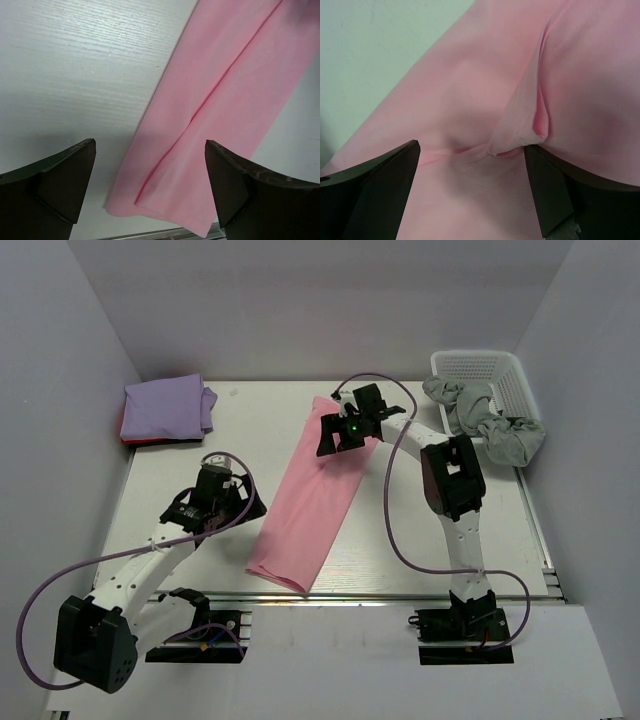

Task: Fold and stack the t-shirts
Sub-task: Rotate the tshirt 90 degrees

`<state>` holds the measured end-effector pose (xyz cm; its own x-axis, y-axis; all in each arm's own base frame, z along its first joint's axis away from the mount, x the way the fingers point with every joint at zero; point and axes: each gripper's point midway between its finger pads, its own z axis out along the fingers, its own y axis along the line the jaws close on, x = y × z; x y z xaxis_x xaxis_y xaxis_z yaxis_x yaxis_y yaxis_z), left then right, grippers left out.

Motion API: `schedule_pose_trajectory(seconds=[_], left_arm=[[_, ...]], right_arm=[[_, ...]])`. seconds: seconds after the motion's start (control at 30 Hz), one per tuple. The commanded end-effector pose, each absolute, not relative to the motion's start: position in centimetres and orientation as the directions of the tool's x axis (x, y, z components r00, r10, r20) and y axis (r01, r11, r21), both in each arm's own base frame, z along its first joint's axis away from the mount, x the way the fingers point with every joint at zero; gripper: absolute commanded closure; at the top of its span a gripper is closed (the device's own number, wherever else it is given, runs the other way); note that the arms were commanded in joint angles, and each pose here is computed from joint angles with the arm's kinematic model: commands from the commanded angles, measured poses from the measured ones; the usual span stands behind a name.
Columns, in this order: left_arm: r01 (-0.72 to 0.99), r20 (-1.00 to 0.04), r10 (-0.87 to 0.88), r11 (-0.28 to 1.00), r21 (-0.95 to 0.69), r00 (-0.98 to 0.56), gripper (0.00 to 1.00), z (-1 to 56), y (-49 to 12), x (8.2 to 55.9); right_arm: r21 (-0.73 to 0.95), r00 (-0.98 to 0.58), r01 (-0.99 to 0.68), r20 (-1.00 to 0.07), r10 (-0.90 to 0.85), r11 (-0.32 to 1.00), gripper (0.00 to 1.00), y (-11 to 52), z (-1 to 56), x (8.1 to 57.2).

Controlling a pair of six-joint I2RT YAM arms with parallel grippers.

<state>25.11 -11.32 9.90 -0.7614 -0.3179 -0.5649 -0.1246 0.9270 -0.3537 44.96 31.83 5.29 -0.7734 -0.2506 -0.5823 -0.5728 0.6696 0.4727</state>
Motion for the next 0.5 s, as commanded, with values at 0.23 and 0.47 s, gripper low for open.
schedule_pose_trajectory(seconds=[0.23,0.47], left_arm=[[-0.155,-0.541,-0.346,0.917,-0.367,-0.766,0.0,9.3,-11.2,24.4],[-0.153,-0.532,-0.343,0.917,-0.368,-0.774,0.0,9.1,-11.3,24.3]], right_arm=[[0.405,-0.653,-0.712,-0.684,-0.326,0.574,0.1,37.5,7.3,44.5],[0.353,-0.61,-0.761,-0.675,-0.416,0.544,0.1,39.3,6.9,42.2]])
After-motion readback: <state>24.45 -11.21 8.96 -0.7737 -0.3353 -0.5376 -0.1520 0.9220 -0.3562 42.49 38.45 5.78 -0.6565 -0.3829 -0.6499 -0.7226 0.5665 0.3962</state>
